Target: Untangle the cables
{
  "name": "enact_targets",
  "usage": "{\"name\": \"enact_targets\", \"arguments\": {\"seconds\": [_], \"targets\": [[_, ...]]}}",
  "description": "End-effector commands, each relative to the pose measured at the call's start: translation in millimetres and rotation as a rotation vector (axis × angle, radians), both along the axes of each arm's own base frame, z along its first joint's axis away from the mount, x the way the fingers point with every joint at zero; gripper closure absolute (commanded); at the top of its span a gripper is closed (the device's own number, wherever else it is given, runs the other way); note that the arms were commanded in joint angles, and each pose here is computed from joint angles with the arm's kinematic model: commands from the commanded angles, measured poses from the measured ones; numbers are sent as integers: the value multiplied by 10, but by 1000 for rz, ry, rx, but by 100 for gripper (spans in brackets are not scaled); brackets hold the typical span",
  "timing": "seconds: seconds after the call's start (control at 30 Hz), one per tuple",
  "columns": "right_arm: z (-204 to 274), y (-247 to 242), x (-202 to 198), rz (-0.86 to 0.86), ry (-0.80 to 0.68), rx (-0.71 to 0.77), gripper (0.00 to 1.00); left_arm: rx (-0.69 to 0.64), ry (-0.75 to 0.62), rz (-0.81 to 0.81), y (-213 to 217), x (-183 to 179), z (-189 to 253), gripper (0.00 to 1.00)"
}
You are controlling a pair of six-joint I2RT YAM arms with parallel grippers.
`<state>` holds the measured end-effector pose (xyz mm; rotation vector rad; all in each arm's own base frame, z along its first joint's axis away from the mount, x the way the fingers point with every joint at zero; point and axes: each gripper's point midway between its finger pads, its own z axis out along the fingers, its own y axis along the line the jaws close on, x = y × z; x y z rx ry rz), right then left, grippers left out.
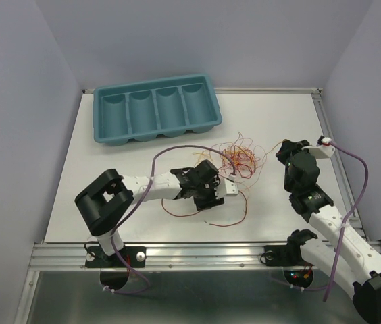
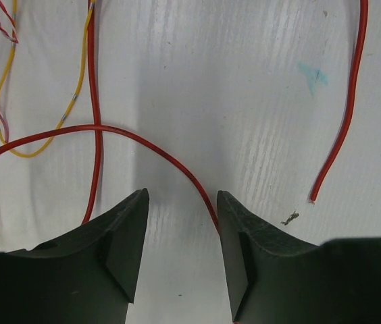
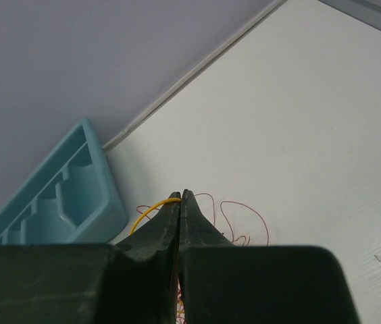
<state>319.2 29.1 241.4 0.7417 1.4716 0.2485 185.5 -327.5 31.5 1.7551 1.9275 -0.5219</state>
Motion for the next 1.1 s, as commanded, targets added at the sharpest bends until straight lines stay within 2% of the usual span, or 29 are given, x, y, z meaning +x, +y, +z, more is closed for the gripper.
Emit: {"name": "enact_targets", "arguments": {"seconds": [0.0, 0.17, 0.23, 0.37, 0.4, 0.43, 0.67, 0.77, 0.9, 1.0, 1.07], "targets": [[-53, -75, -9, -35, -1, -2, 100, 10, 11, -12, -74, -23, 3, 46], [-48, -75, -11, -35, -2, 0, 100, 41, 10, -22, -70, -62, -80, 50], [-52, -80, -10, -39, -2, 1, 99, 65, 6, -8, -49, -40, -145, 55], [-54, -88, -14, -43, -2, 2, 100, 91, 8, -13, -31, -46, -210, 80], [-59, -97, -19, -47, -3, 5, 99, 85, 0, -12, -38, -35, -174, 97], [-55, -98, -18, -50, -4, 7, 99, 70, -14, -10, -52, -17, -108, 100], [-137, -133, -7, -82, 12, 19, 100, -34, -82, -18, -99, 26, 311, 100], [-181, -167, -10, -108, 17, 34, 99, -123, -148, -9, -115, 63, 749, 100], [-230, -230, -18, -153, 27, 40, 100, -331, -287, 27, -99, 129, 1732, 100], [-274, -249, -24, -167, 39, 43, 99, -405, -394, 107, 7, 246, 2319, 100], [-283, -251, -25, -169, 42, 43, 100, -397, -464, 200, 171, 384, 2590, 100]]}}
